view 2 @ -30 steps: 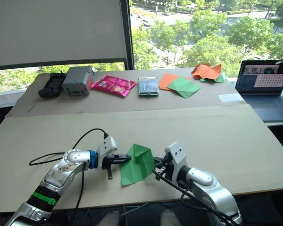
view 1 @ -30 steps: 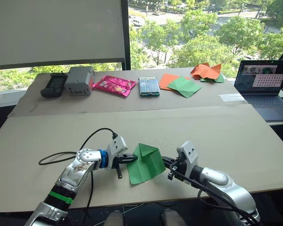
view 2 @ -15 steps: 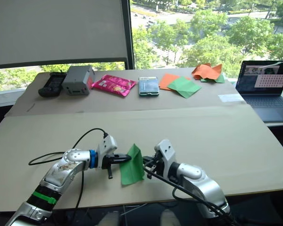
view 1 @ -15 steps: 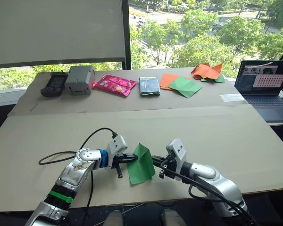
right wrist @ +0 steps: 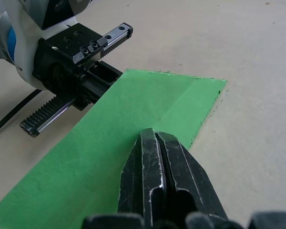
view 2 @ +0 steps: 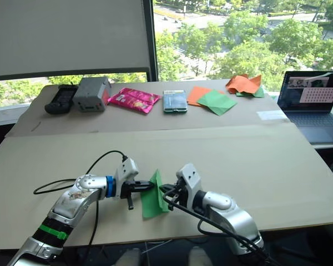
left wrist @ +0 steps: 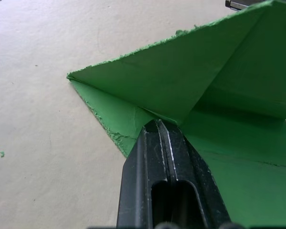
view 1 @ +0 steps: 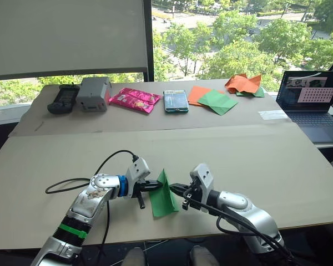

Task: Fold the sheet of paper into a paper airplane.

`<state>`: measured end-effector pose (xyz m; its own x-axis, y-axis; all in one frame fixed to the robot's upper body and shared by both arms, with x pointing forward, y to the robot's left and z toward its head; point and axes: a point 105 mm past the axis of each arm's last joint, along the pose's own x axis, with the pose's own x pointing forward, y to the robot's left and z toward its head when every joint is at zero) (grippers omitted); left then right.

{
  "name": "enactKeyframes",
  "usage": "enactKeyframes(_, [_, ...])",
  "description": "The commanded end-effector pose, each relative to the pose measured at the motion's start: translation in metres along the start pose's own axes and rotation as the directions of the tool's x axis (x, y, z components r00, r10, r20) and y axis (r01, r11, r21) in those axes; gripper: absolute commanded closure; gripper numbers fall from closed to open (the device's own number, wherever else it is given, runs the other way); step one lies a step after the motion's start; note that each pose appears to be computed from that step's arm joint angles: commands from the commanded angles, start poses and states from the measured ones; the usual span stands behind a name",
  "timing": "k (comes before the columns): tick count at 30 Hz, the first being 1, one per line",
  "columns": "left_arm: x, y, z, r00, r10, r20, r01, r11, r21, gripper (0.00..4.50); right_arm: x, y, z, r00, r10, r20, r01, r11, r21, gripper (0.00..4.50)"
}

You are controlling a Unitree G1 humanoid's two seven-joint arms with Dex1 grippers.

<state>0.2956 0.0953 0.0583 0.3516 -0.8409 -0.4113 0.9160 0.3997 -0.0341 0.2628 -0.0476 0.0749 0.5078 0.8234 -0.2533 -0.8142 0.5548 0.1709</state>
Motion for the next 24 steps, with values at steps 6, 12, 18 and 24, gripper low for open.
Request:
enactKeyframes(6, [0.016,-0.011,0.009,0.999,-0.044,0.009,0.044,0.998,0.035,4.47,0.006,0.004,0.016,0.998,0.022,0.055,-0.02,0.999,-0.049,4.5])
enactKeyframes(12, [0.008,-0.001,0.002,1.0,0.008,-0.005,-0.008,1.0,0.015,4.47,0.011,0.005,0.013,0.999,0.023,0.035,-0.021,0.998,-0.061,4.5])
enactKeyframes(18, [-0.014,0.008,-0.004,0.998,0.061,-0.028,-0.061,0.998,0.004,4.47,0.022,0.004,0.009,1.0,0.014,0.01,-0.013,0.997,-0.072,4.5])
enactKeyframes(24, [-0.033,0.015,-0.006,0.993,0.114,-0.033,-0.114,0.993,-0.006,4.47,0.028,0.001,0.004,1.0,0.004,-0.008,-0.004,0.998,-0.061,4.5])
